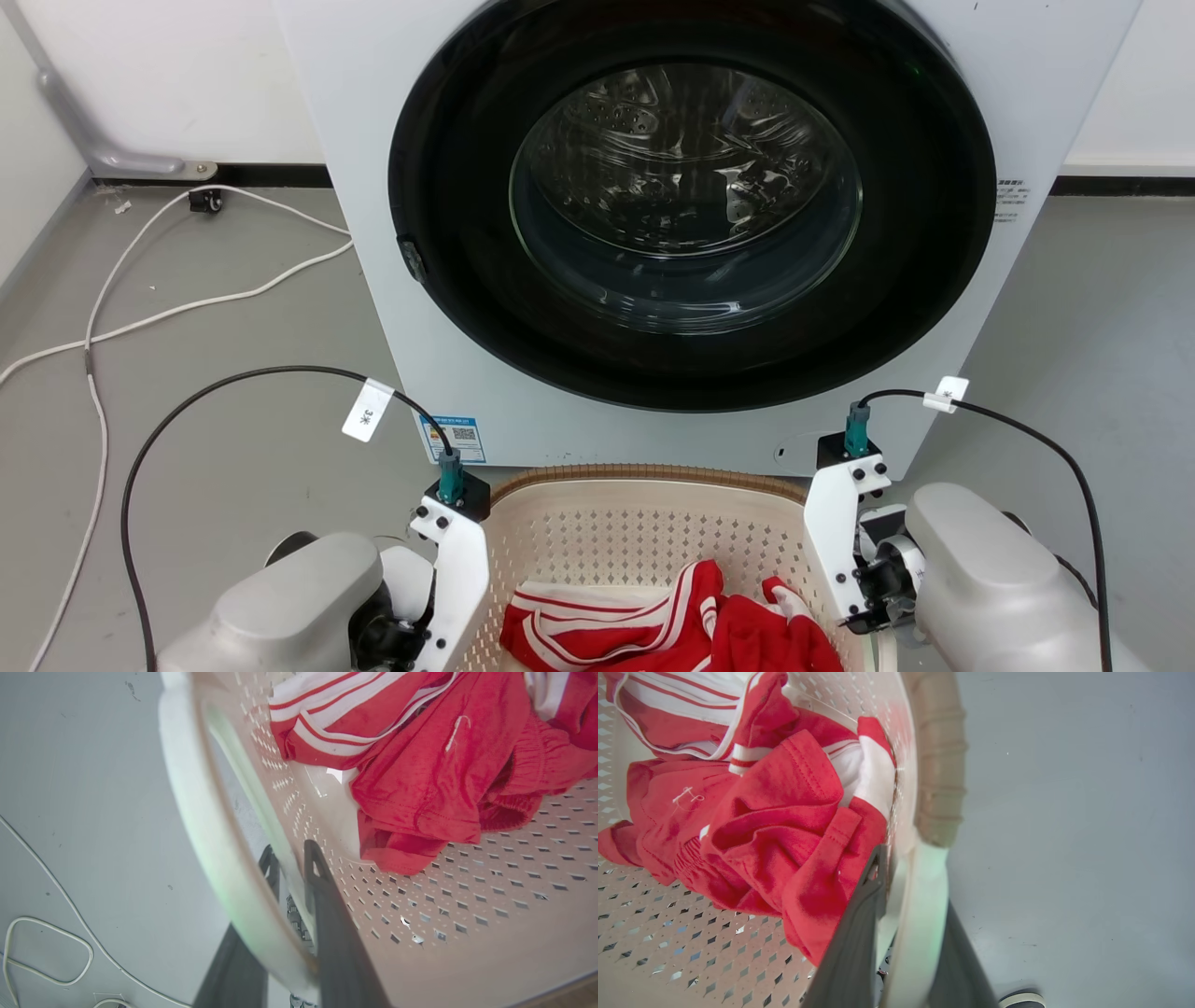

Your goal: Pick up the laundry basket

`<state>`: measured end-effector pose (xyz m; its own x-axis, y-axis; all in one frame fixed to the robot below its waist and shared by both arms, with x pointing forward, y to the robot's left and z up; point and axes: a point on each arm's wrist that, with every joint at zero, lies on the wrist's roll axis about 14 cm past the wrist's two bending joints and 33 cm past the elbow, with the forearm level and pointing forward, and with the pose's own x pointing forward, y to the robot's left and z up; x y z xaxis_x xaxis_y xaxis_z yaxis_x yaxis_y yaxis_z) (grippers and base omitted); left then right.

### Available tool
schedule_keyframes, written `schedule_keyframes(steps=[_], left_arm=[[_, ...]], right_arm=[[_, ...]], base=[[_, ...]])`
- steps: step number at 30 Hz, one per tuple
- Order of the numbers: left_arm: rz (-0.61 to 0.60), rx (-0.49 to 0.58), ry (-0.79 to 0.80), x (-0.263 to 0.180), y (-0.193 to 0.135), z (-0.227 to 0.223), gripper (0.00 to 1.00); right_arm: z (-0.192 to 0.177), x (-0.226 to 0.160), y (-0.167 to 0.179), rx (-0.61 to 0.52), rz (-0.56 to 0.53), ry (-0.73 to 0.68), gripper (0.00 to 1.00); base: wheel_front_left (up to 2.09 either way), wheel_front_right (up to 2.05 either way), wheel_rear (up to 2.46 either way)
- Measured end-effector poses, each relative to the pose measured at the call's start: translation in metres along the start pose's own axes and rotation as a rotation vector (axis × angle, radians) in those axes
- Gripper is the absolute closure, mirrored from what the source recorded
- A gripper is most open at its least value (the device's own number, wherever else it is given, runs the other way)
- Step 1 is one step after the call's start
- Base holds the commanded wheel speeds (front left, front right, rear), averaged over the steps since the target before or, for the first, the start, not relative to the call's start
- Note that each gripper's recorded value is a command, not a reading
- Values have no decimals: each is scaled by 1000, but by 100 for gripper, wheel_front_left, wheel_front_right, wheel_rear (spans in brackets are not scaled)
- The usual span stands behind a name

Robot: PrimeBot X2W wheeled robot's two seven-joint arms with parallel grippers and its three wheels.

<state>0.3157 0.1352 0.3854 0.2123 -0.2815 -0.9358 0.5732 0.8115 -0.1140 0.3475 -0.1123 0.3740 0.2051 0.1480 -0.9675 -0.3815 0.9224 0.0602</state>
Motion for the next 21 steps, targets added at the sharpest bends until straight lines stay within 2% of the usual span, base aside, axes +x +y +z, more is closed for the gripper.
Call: schedule_keyframes(steps=[21], left_arm=[[2, -1, 12, -1, 0, -2, 100]], right_arm=[[3, -2, 2, -9, 5, 0, 100]], base=[[0, 0, 0]])
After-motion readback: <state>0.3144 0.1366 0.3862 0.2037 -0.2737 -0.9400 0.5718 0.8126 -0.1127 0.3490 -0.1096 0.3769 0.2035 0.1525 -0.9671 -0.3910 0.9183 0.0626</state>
